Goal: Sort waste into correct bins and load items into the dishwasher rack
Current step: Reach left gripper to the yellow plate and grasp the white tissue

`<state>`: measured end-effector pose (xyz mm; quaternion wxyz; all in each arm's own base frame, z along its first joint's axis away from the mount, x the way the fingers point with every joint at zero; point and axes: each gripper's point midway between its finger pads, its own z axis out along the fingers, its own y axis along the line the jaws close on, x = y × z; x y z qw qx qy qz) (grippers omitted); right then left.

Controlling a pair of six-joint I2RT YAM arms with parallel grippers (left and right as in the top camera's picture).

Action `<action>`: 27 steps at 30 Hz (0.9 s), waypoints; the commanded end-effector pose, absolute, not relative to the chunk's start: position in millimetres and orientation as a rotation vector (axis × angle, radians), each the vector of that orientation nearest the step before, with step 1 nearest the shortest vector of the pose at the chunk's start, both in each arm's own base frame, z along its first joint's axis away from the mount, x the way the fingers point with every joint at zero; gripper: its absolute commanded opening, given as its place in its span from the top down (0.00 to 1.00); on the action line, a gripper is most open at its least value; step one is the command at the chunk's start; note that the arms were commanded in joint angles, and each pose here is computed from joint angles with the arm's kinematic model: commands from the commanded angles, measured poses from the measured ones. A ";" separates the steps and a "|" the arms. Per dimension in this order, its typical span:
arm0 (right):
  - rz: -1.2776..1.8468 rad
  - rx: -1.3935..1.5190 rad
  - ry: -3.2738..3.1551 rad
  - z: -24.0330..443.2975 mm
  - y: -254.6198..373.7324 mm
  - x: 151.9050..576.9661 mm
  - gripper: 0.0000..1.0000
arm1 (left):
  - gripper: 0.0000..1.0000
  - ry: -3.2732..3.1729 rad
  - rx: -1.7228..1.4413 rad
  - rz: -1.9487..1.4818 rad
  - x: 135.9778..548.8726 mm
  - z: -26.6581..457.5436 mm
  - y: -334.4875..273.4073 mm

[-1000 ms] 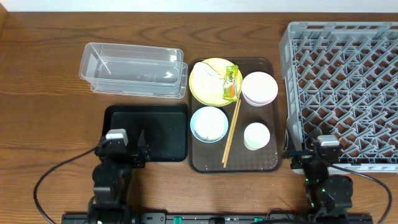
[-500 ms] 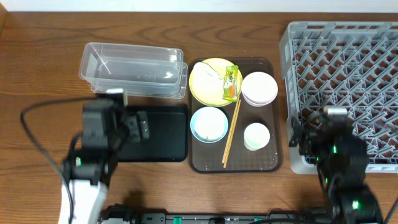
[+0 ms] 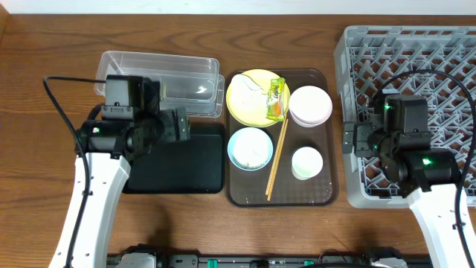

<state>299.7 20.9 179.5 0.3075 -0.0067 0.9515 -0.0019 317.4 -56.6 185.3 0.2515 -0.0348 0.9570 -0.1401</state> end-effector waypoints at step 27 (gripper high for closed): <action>0.016 -0.018 2.486 190.2 23.7 304.7 0.01 | 0.18 2.432 0.204 -0.316 451.8 94.6 -238.3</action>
